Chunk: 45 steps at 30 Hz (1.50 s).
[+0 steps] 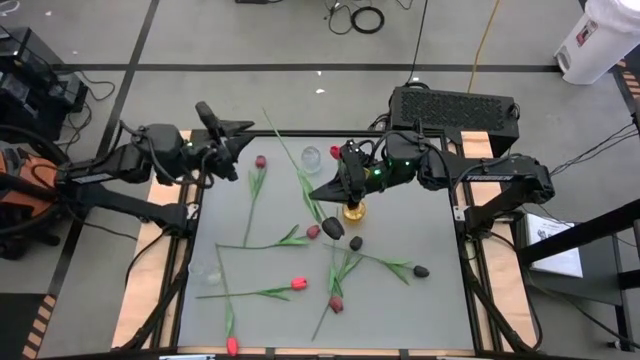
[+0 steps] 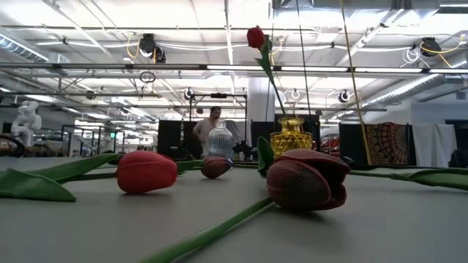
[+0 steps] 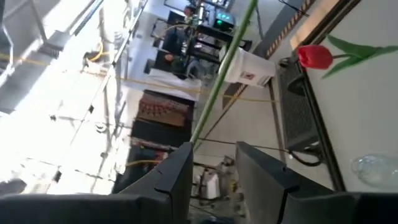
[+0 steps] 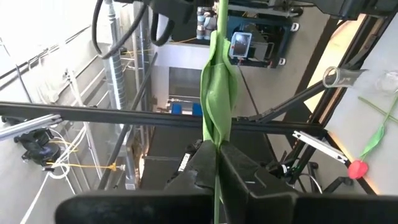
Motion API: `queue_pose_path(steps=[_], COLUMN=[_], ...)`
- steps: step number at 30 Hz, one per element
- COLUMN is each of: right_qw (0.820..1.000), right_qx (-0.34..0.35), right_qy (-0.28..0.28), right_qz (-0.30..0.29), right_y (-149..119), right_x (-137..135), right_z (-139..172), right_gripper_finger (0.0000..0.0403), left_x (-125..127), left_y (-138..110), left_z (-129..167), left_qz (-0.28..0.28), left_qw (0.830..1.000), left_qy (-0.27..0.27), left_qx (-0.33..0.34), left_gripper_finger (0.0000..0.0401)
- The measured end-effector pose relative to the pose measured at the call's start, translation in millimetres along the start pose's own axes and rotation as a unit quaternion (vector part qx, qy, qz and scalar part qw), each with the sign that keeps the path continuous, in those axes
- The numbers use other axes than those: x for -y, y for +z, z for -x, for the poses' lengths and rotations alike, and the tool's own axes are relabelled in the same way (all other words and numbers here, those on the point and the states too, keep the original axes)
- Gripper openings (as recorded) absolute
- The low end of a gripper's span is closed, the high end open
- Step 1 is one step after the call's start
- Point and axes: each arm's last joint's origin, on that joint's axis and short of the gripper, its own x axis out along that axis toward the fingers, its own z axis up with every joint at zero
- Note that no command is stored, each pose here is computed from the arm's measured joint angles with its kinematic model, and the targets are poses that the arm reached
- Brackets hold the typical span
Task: Sort flowers into vase by color
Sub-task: Put the top black tulip into the top transparent vase
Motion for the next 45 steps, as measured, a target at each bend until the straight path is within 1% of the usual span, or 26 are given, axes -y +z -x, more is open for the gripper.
queue_pose_path(steps=[4, 13, 18, 23, 28, 45], right_qw=[1.0, 1.0, 1.0, 1.0, 1.0, 1.0], right_qx=[0.0, 0.003, 0.003, 0.001, 0.001, -0.023], right_qy=[0.0, 0.0, 0.0, 0.001, 0.001, 0.004], right_qz=[0.0, 0.0, -0.003, -0.007, -0.007, -0.016], right_y=[0.5, 2.5, 2.4, 2.2, 2.2, 0.8], right_x=[0.0, 0.0, 0.0, -0.1, -0.1, -0.8], right_z=[0.2, 0.9, 0.9, 1.0, 1.0, 1.0], right_gripper_finger=[0.0, 0.0, 0.0, 0.0, 0.0, 0.0], left_x=[2.7, 9.7, 16.9, 23.4, 27.2, 44.9], left_y=[11.3, 37.1, 48.8, 61.4, 72.0, 96.1], left_z=[-2.9, -7.9, -10.3, -14.2, -19.2, -30.6], left_qz=[-0.02, -0.041, -0.047, -0.043, -0.03, -0.026], left_qw=[1.0, 0.998, 0.998, 0.998, 0.998, 0.997], left_qy=[0.008, 0.03, 0.028, 0.027, 0.041, 0.039], left_qx=[0.011, 0.025, 0.026, 0.042, 0.045, 0.067], left_gripper_finger=[0.013, 0.013, 0.013, 0.013, 0.013, 0.013])
